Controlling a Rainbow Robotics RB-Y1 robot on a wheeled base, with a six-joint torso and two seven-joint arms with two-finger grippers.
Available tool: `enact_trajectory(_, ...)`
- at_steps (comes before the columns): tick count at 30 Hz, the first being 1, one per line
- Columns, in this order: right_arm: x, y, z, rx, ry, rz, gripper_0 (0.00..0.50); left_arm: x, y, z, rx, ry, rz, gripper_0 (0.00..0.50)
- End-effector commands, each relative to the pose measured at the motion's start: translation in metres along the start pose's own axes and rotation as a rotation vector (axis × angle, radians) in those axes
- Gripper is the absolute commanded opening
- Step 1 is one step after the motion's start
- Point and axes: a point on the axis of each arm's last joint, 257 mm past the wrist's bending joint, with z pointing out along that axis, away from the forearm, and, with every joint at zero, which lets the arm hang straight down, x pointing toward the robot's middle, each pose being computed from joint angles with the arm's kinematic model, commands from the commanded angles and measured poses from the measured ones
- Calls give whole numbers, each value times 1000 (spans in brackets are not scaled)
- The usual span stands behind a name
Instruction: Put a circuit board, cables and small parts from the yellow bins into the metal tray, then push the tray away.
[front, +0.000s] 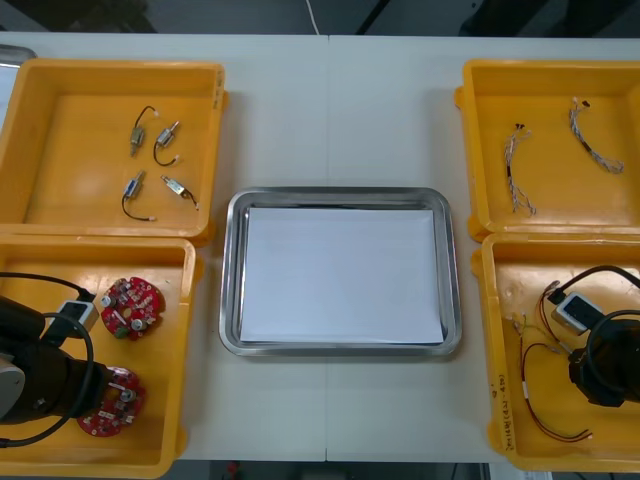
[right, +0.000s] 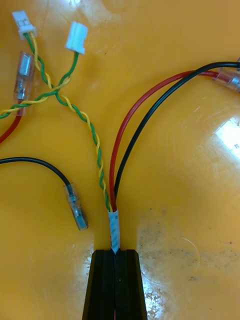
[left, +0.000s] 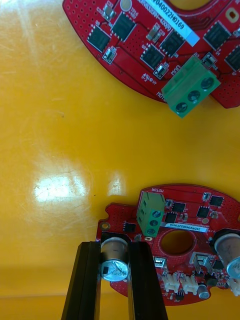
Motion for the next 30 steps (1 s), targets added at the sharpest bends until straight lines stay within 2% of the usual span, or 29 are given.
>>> enact_trajectory(1,-8,-37,-23,68,14,-27,0,13,8,3,-23,19,84,1)
enact_trajectory(7,-13,-47,-52,81,51,-36,0,7,13,-2,-26,6,74,1)
enact_trajectory(13,-18,-49,-82,37,50,12,0,-5,21,-14,-30,-12,59,0)
enact_trajectory(17,-19,-51,-98,12,49,43,0,-11,27,-29,-40,-6,56,0)
enact_trajectory(20,-21,-53,-115,-15,40,81,0,-17,28,-50,-42,-1,57,0)
enact_trajectory(23,-21,-56,-125,-19,37,92,0,-19,26,-63,-36,0,63,0)
enact_trajectory(30,-20,-62,-160,1,74,76,0,-33,21,-109,-24,-19,112,1)
